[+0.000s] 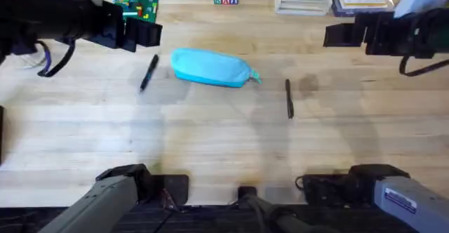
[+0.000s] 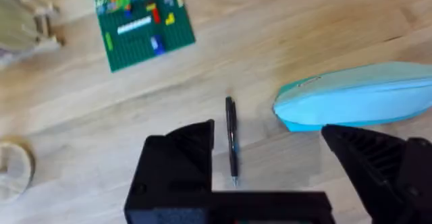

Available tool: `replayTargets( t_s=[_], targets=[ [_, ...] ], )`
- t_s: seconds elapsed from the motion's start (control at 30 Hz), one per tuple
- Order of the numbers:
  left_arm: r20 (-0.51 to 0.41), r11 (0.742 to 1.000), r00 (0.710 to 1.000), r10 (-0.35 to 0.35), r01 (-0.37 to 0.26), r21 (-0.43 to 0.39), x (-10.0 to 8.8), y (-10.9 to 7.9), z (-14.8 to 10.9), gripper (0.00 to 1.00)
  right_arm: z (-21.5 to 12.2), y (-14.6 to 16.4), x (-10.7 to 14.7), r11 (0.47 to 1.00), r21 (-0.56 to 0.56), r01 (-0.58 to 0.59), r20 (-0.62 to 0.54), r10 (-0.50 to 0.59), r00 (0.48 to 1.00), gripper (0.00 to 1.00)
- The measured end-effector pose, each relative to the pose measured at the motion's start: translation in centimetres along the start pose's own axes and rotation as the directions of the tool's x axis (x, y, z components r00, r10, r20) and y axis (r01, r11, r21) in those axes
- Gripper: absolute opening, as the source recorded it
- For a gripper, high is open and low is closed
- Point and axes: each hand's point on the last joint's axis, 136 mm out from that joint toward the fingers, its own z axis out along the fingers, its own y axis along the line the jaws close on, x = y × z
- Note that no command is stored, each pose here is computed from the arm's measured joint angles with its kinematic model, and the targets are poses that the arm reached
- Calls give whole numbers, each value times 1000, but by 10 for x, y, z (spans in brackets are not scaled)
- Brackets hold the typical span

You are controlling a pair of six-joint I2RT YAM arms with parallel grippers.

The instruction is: Unzip the bag, pick up the pens from the table one at a time and place them inside, then zip the bag closed.

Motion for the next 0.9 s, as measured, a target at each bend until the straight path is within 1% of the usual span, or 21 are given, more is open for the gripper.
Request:
replayTargets(
  t_s=[0.1,0.23,0.37,0.57,0.77,0.83,0.9],
  targets=[
    [23,998,999,38,-39,41,0,1,-1,992,0,0,0,1000,0,0,0,0,1000,997],
    [22,994,998,66,-68,82,2,4,8,993,0,0,0,1000,0,0,0,0,1000,998],
    [32,991,995,95,-97,91,-1,8,20,993,0,0,0,1000,0,0,0,0,1000,998],
    [23,988,994,105,-107,110,1,7,25,993,0,0,0,1000,0,0,0,0,1000,998],
    [61,985,991,116,-122,121,-7,5,26,992,0,0,0,1000,0,0,0,0,1000,998],
    [76,980,988,134,-144,140,-9,2,26,992,0,0,0,1000,0,0,0,0,1000,998],
    [99,967,980,171,-186,172,-10,-5,25,992,0,0,0,1000,0,0,0,0,1000,997]
  ],
)
